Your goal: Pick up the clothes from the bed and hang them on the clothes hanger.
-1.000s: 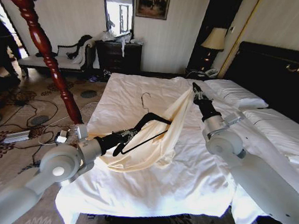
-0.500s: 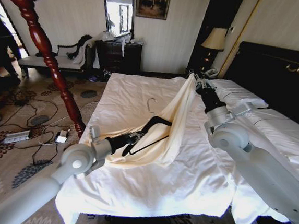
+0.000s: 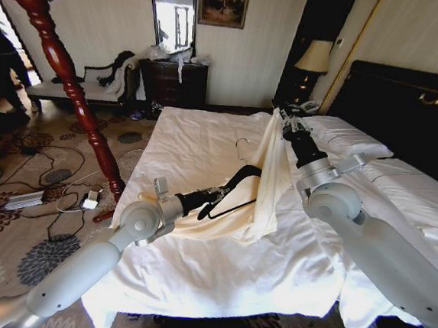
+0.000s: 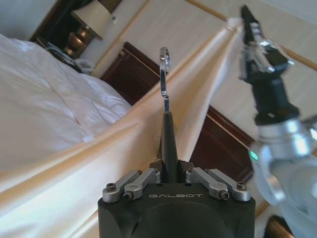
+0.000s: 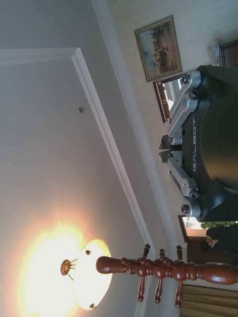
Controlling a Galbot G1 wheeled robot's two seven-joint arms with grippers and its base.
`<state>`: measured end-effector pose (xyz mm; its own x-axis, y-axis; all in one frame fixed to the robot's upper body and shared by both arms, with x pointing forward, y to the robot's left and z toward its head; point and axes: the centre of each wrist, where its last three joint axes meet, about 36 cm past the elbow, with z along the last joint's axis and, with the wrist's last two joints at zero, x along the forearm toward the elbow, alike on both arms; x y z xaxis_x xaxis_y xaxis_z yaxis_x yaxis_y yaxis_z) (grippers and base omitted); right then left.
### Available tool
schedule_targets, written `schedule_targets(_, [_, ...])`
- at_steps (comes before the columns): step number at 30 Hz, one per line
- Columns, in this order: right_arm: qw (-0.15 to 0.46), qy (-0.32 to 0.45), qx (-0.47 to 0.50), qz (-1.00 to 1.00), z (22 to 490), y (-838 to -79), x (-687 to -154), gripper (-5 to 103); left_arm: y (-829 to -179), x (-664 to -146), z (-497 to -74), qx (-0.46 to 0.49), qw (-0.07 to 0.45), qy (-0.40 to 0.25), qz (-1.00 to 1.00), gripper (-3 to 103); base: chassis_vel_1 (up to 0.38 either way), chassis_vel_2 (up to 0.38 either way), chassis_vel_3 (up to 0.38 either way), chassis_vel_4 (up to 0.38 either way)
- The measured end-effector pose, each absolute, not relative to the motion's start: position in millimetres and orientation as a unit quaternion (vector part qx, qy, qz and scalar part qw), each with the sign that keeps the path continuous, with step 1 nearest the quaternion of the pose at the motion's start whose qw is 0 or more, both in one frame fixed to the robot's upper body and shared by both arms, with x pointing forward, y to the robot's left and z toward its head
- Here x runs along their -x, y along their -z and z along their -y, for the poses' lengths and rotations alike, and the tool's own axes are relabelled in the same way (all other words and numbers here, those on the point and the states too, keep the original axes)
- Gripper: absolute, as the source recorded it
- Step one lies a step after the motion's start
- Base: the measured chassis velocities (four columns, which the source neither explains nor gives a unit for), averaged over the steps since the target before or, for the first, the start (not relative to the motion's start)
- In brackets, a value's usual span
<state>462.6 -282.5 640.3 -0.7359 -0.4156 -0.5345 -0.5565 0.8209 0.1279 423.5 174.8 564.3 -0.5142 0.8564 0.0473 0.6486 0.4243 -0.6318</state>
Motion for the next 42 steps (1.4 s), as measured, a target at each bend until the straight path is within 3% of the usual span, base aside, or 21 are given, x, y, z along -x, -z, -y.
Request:
schedule_targets(11, [0.258, -0.127, 0.219, -0.932, 303.8, -635.5, -487.8, 0, -560.5, -395.2, -190.8, 0.464, 0.204, -0.256, 0.823, 16, 0.0, 0.0, 0.0, 0.0])
schedule_targets(28, [0.254, -0.159, 0.292, -0.908, 275.5, -641.8, -445.2, 0, -555.6, -445.9, -173.7, 0.452, 0.146, -0.298, 0.828, 16, 0.0, 0.0, 0.0, 0.0])
schedule_targets(42, [0.233, -0.144, 0.365, -0.89, 258.2, -617.3, -410.0, 0, -563.7, -478.7, -164.6, 0.452, 0.123, -0.286, 0.836, 16, 0.0, 0.0, 0.0, 0.0])
